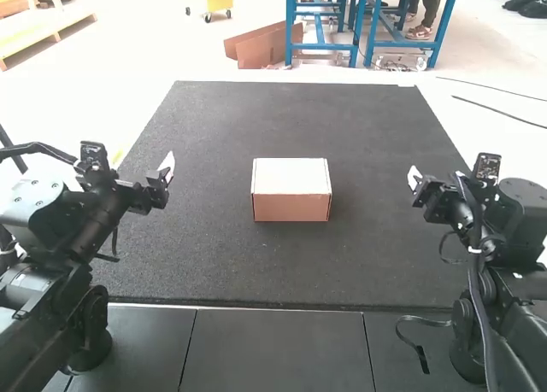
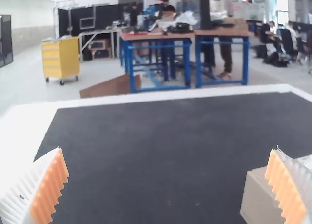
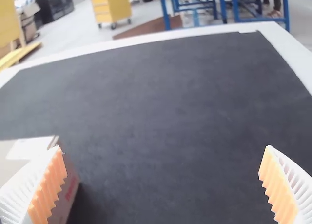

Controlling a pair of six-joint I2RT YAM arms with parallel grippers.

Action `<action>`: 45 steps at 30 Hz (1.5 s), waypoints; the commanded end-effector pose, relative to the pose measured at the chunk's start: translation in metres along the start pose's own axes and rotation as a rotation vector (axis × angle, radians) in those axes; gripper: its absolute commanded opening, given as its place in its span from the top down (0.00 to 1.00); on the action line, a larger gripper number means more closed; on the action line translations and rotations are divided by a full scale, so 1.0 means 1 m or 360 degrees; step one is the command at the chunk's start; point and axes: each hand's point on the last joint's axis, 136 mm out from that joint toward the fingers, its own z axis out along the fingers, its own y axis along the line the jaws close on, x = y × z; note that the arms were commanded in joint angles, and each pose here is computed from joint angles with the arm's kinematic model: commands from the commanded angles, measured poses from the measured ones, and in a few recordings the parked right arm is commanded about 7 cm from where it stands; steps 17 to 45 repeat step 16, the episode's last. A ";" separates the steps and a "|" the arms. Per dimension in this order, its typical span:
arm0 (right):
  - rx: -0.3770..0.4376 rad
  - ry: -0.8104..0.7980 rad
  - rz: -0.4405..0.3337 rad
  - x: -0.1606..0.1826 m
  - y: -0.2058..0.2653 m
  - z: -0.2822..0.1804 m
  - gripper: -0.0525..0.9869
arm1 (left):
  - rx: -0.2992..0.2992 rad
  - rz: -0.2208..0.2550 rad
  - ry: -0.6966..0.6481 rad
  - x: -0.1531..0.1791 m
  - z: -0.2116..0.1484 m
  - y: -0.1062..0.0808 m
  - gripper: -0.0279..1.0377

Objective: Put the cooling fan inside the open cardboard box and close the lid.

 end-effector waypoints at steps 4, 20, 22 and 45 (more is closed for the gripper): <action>0.0108 0.0041 -0.0093 0.008 -0.013 -0.003 0.08 | -0.0175 -0.0034 0.0169 0.028 -0.003 0.024 0.08; 0.0123 -0.0019 -0.0195 0.002 -0.013 -0.013 0.07 | -0.0195 0.0057 0.0177 0.028 -0.003 0.027 0.07; 0.0123 -0.0019 -0.0195 0.002 -0.013 -0.013 0.07 | -0.0195 0.0057 0.0177 0.028 -0.003 0.027 0.07; 0.0123 -0.0019 -0.0195 0.002 -0.013 -0.013 0.07 | -0.0195 0.0057 0.0177 0.028 -0.003 0.027 0.07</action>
